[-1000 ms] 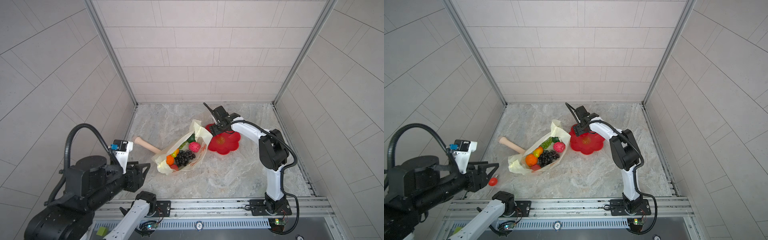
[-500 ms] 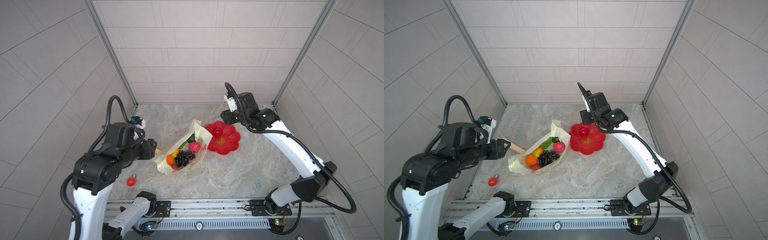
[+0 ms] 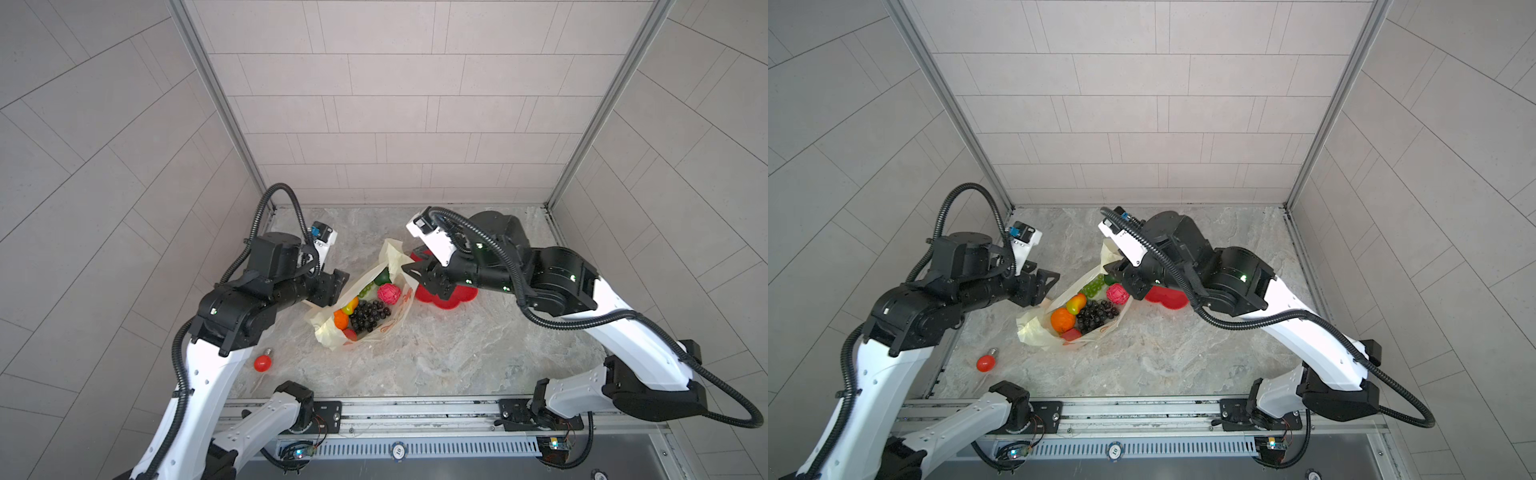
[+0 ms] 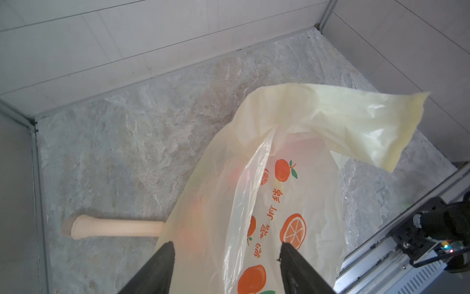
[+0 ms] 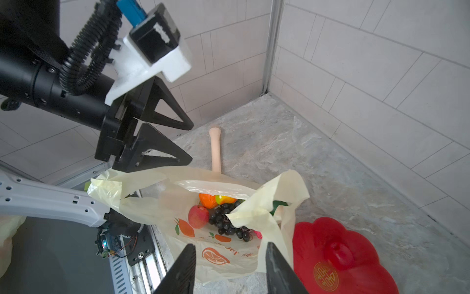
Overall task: Take fruits out of the plastic bag
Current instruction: Adjust the plastic bag at the center of the board.
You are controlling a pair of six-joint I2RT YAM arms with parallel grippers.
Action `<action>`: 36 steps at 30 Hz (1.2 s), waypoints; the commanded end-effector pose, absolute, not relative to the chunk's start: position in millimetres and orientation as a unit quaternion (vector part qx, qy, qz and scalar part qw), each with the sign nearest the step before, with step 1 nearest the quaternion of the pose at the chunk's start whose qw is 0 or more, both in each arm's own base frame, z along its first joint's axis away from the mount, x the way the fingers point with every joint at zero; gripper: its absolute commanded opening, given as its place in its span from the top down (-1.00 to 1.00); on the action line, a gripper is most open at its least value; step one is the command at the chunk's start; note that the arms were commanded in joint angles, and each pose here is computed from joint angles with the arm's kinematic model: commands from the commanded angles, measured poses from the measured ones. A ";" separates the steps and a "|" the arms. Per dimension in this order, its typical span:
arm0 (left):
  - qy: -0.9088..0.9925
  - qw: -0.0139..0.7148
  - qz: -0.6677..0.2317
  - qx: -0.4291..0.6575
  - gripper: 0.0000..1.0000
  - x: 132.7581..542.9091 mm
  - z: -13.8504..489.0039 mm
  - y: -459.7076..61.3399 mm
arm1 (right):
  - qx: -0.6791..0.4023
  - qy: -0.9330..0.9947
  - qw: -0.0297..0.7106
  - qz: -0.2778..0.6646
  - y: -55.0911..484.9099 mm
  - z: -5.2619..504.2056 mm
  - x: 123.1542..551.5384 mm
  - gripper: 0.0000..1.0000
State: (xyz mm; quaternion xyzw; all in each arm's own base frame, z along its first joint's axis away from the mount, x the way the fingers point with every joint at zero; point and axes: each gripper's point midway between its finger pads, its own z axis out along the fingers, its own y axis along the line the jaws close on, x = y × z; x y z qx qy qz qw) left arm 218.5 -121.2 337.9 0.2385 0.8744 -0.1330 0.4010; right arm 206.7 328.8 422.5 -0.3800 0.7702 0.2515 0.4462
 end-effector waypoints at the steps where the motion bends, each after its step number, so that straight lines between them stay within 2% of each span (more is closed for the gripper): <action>1: 0.853 0.390 -0.116 0.328 -0.44 218.7 321.0 -136.9 | -0.368 0.795 0.419 0.239 336.3 393.1 211.2 0.08; 5: 0.844 0.365 -0.115 0.376 -0.48 213.8 297.1 -143.6 | -0.369 0.804 0.397 0.245 355.8 357.0 210.1 0.09; 12: 0.863 0.340 -0.026 0.373 -0.42 240.1 256.8 -124.9 | -0.363 0.819 0.383 0.227 386.3 306.6 216.4 0.13; 19: 0.854 0.339 -0.044 0.393 0.00 237.3 245.7 -132.9 | -0.364 0.853 0.340 0.159 388.5 253.1 229.1 0.15; 21: 0.853 0.338 -0.048 0.395 0.25 236.9 241.5 -134.4 | -0.360 0.857 0.336 0.155 387.3 242.7 229.7 0.15; 23: 0.855 0.336 -0.043 0.392 0.73 239.2 238.1 -133.7 | -0.357 0.860 0.332 0.152 384.7 232.8 229.4 0.16; 26: 0.861 0.350 -0.019 0.368 0.98 246.6 238.2 -124.9 | -0.354 0.865 0.326 0.145 377.4 217.6 227.0 0.18; 33: 0.849 0.437 0.022 0.296 1.00 254.5 267.0 -101.8 | -0.339 0.876 0.316 0.136 349.1 181.1 213.6 0.23; 36: 0.850 0.453 0.025 0.269 1.00 254.9 268.3 -96.2 | -0.339 0.874 0.320 0.140 341.1 169.4 205.5 0.23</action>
